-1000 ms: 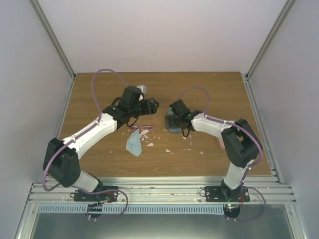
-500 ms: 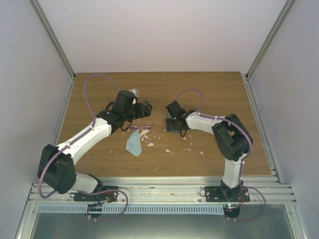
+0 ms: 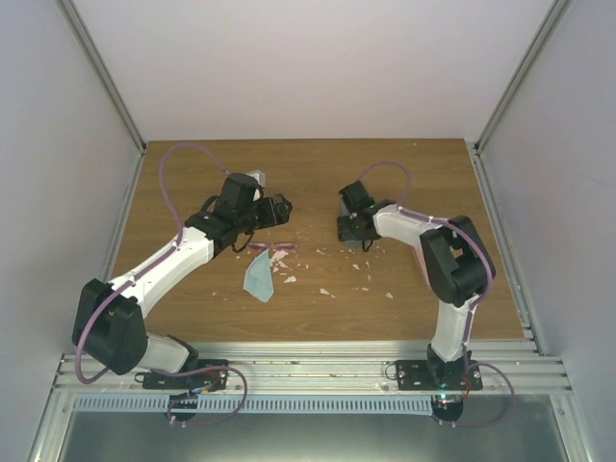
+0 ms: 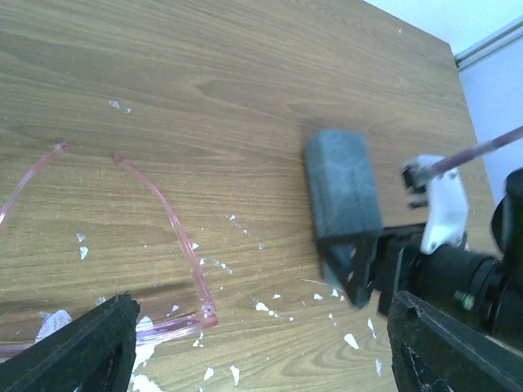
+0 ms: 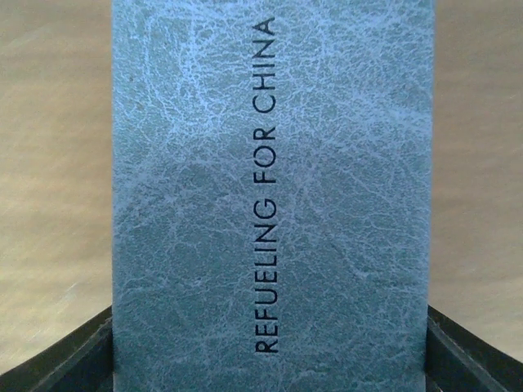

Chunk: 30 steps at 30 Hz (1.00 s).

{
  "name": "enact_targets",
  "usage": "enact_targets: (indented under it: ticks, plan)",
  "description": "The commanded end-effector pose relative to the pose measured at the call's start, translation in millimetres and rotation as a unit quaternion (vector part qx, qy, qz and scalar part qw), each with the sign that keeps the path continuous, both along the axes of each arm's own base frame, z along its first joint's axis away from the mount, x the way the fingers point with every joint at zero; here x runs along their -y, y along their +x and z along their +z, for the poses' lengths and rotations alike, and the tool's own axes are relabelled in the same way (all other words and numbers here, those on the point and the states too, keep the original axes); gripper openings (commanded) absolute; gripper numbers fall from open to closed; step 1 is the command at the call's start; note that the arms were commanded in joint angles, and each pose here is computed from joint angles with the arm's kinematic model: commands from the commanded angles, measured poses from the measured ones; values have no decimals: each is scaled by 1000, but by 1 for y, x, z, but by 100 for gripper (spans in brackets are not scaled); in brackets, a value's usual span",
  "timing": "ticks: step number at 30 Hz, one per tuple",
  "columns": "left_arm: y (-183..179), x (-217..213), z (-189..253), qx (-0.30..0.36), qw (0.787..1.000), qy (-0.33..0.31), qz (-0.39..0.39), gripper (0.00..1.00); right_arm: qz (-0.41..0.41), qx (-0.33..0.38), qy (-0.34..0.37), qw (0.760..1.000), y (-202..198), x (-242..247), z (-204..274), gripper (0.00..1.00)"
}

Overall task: Organize the sunglasses
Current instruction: Move the sunglasses case at the center of the board.

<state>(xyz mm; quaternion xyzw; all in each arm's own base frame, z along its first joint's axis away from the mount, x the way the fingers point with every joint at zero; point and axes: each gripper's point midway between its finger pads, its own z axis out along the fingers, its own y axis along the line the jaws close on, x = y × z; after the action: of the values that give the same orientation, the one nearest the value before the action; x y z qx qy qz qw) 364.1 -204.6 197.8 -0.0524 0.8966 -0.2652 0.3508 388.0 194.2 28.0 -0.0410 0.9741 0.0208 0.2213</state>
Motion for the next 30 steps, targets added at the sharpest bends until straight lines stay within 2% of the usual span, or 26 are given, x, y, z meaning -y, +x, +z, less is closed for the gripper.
enact_targets:
  ticks: [1,7,12,17,19,22,23,27,30]
  plan:
    - [3,0,-1,7,1000,-2,-5,83,-19,52,-5,998,52,43,21,61]
    - [4,4,-7,-4,1000,-6,-13,83,7,83,2,997,99,69,30,62]
    - [5,7,-9,-9,1000,-7,-18,83,-2,69,-8,998,113,90,17,67]
    - [5,8,-11,-13,1000,-11,-18,83,4,61,7,998,111,86,12,71]
    - [5,10,-11,-15,1000,-12,-21,83,1,51,7,999,108,86,8,79]
    - [4,12,-8,-11,999,-15,-30,83,-18,42,12,999,105,90,10,97]
    - [3,13,-7,-9,999,-15,-33,83,-21,44,18,999,104,90,14,99]
    - [0,13,-5,-2,999,-17,-41,84,-44,68,36,996,96,94,43,100]
    - [-4,14,-4,2,999,-17,-51,85,-118,92,24,989,78,123,62,100]
